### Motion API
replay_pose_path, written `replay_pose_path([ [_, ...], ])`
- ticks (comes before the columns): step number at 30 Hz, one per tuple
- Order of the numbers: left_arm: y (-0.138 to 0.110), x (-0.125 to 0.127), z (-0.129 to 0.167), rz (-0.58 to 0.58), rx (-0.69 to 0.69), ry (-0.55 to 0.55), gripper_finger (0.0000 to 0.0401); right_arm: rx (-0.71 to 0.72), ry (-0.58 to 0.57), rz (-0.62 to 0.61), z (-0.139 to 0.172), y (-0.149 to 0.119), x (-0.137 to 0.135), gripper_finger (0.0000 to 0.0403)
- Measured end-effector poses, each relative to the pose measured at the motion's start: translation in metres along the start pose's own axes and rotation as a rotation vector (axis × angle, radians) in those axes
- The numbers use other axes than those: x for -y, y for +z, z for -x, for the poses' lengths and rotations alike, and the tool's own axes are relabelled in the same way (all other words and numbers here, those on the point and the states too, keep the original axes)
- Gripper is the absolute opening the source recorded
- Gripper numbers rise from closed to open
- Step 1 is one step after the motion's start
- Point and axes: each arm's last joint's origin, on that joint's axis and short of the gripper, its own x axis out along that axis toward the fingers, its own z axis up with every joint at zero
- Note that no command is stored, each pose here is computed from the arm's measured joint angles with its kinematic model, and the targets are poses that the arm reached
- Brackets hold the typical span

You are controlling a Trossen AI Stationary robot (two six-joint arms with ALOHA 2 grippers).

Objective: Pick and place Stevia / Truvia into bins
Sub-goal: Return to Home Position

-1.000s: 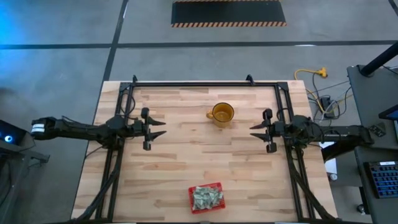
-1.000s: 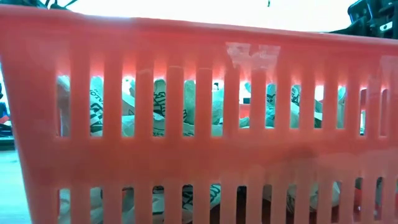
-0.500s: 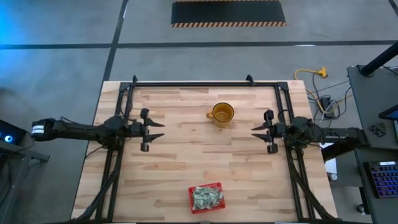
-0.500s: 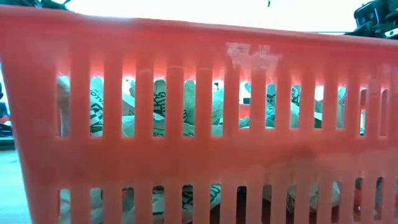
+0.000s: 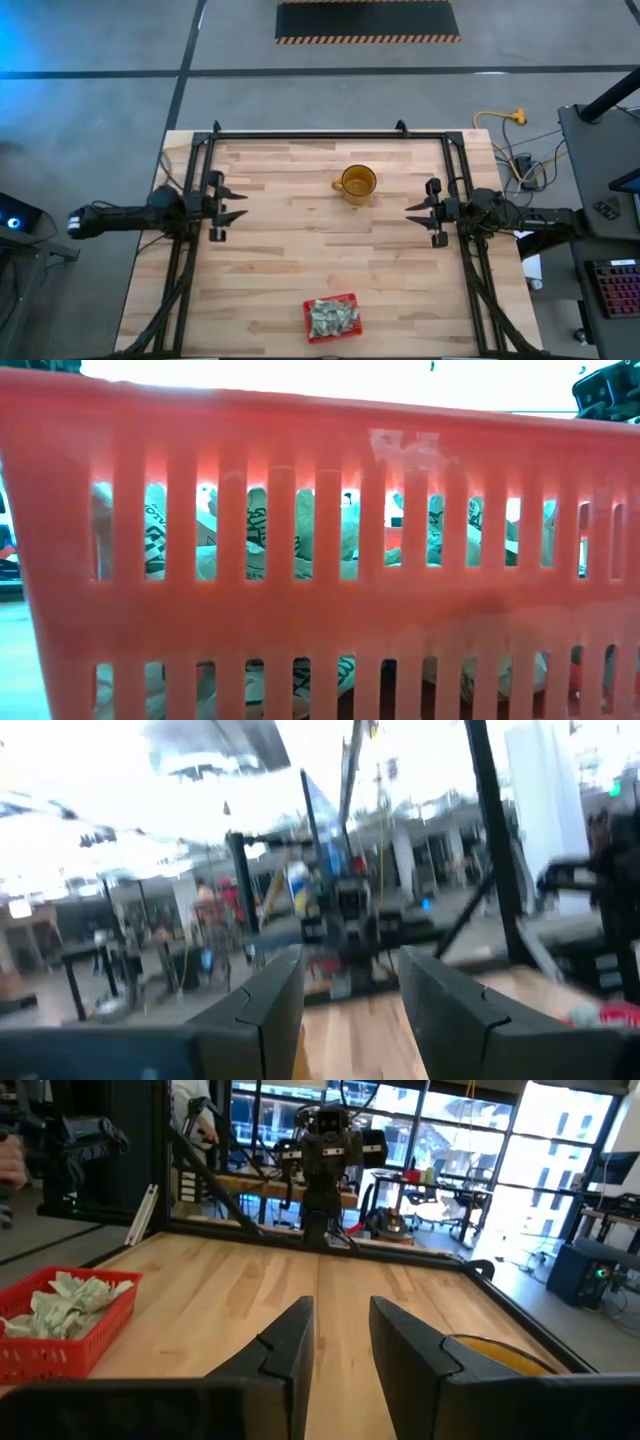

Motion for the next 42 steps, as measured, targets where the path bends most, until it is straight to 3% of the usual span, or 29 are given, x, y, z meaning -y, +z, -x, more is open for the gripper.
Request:
replay_pose_path([
  [14, -0.0017, 0.0014, 0.0074, 0.066, -0.025, -0.009, 0.0148, -0.005, 0.000, -0.020, -0.0002, -0.0004, 0.0000, 0.0076],
  [25, -0.0028, 0.0016, 0.0065, 0.067, -0.036, -0.011, 0.0148, -0.005, 0.000, -0.016, -0.0003, -0.0004, 0.0000, 0.0089],
  [42, -0.0057, 0.0020, 0.0046, 0.068, -0.066, -0.015, 0.0148, -0.014, 0.001, -0.013, -0.0009, -0.0009, 0.0000, 0.0071],
])
